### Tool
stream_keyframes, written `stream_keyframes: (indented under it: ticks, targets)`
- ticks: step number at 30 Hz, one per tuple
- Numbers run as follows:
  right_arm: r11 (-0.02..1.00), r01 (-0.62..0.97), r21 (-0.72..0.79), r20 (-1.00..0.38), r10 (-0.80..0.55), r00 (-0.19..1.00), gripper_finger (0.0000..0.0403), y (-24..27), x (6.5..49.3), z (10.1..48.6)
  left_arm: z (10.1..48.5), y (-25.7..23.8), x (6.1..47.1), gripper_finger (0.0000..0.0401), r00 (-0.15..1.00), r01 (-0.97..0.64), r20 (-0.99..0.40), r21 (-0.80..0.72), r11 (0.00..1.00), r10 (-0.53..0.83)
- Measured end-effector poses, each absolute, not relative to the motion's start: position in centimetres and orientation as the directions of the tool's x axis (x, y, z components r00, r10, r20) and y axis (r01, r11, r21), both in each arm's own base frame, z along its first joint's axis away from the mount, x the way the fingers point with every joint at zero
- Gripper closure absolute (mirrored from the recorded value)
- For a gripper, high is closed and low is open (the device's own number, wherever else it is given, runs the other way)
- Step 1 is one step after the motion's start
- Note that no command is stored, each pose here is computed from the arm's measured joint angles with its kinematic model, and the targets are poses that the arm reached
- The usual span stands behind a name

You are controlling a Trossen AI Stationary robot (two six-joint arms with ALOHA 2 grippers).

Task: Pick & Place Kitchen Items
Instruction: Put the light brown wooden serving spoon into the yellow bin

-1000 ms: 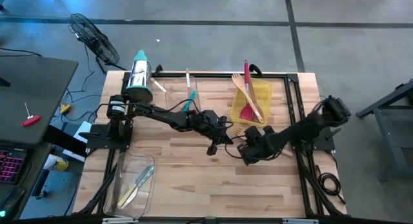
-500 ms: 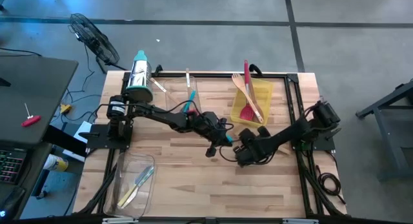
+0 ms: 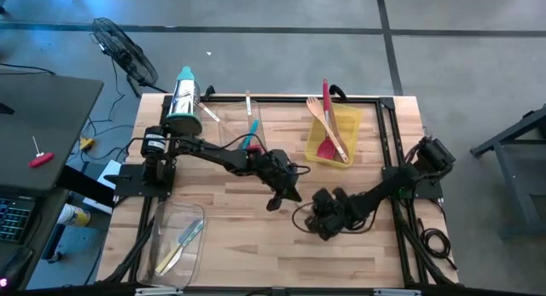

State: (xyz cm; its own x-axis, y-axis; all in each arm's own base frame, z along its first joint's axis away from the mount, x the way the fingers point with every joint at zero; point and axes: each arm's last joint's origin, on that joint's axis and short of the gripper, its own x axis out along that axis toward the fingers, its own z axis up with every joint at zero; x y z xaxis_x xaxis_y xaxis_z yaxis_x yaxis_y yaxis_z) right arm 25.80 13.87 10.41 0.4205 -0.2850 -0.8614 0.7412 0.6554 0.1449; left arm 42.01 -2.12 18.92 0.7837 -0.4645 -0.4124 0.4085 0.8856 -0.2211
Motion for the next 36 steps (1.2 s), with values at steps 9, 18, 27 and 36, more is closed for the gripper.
stream_keyframes:
  ticks: [9, 18, 27, 36]
  targets:
    - [0.694, 0.672, 0.260, -0.878, -0.119, 0.463, 0.0400, 16.8, 26.6, 11.8, 18.0, -5.9, 41.2, 0.0400, 0.723, 0.442, -0.515, -0.168, 0.881, -0.461]
    - [0.696, 0.652, 0.301, -0.862, -0.094, 0.498, 0.0400, 17.3, 27.1, 12.2, 17.9, -11.1, 40.2, 0.0400, 0.793, 0.334, -0.559, 0.065, 0.940, -0.243]
    - [0.724, 0.595, 0.349, -0.821, -0.069, 0.566, 0.0400, 16.8, 28.4, 12.6, 17.6, -12.5, 40.0, 0.0400, 0.814, 0.255, -0.557, 0.089, 0.963, -0.164]
    - [0.743, 0.573, 0.346, -0.806, -0.077, 0.586, 0.0399, 16.5, 28.8, 12.7, 13.6, -12.6, 40.5, 0.0400, 0.760, 0.255, -0.631, 0.069, 0.965, -0.156]
